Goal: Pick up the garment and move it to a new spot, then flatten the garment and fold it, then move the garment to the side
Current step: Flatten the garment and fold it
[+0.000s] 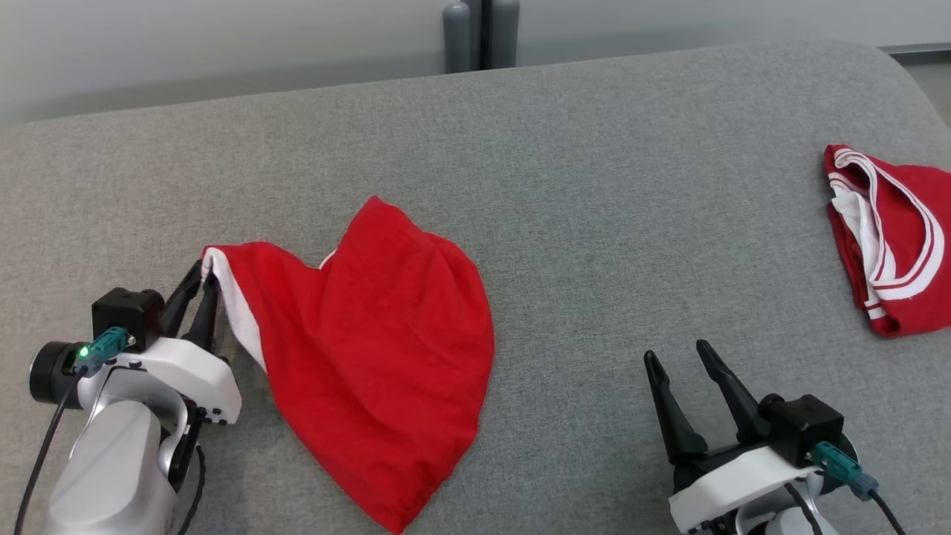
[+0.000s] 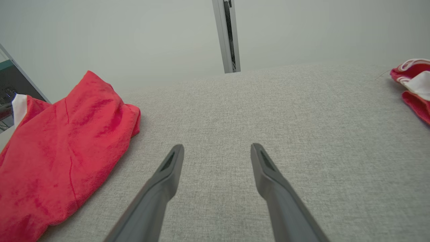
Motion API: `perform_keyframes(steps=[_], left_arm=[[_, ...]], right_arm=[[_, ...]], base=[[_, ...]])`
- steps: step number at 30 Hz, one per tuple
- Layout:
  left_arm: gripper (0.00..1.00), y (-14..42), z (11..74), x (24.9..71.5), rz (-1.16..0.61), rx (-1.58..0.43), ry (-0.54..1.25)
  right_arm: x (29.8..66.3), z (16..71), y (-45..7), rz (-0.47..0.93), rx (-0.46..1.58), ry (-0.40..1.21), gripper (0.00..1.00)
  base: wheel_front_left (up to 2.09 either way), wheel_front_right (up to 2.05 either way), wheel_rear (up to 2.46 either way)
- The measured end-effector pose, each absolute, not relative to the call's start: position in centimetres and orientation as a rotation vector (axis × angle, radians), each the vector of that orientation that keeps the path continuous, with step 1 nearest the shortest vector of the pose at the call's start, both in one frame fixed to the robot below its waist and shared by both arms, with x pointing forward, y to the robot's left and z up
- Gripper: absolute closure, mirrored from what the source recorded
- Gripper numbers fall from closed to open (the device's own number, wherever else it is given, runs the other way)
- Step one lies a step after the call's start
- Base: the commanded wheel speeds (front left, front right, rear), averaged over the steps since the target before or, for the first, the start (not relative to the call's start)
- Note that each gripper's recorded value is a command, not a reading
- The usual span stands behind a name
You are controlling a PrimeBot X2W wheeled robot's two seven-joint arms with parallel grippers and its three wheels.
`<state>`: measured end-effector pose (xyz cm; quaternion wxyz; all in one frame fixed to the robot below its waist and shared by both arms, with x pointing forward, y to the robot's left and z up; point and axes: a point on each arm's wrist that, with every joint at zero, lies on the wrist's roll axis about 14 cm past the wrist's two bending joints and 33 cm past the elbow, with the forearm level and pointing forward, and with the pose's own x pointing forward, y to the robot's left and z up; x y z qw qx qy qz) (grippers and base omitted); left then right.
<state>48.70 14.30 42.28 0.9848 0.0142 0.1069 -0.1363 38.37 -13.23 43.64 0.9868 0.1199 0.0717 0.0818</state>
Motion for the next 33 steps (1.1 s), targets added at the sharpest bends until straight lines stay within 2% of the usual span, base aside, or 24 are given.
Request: perform_keyframes(steps=[8, 12, 21, 27, 33], left_arm=[[0.0, 17.1, 41.5, 47.0, -0.155, 0.01, 0.247], [0.0, 17.9, 41.6, 44.8, -0.11, -0.029, 0.238], [0.0, 19.9, 40.9, 39.5, -0.006, -0.098, 0.247], [0.0, 20.3, 41.0, 37.9, 0.018, -0.117, 0.241], [0.0, 20.2, 40.9, 37.5, 0.021, -0.123, 0.239]], right_arm=[[38.5, 44.4, -10.9, 0.241, 0.235, 0.127, 0.0], [37.9, 44.9, -7.5, 0.35, 0.225, 0.124, 0.0], [33.1, 43.7, 1.5, 0.655, 0.212, 0.204, 0.0], [30.8, 43.2, 4.6, 0.774, 0.224, 0.246, 0.0], [30.2, 42.7, 6.5, 0.886, 0.178, 0.266, 0.0]], base=[[0.0, 0.0, 0.0], [0.0, 0.0, 0.0], [0.0, 0.0, 0.0], [0.0, 0.0, 0.0], [0.0, 0.0, 0.0]])
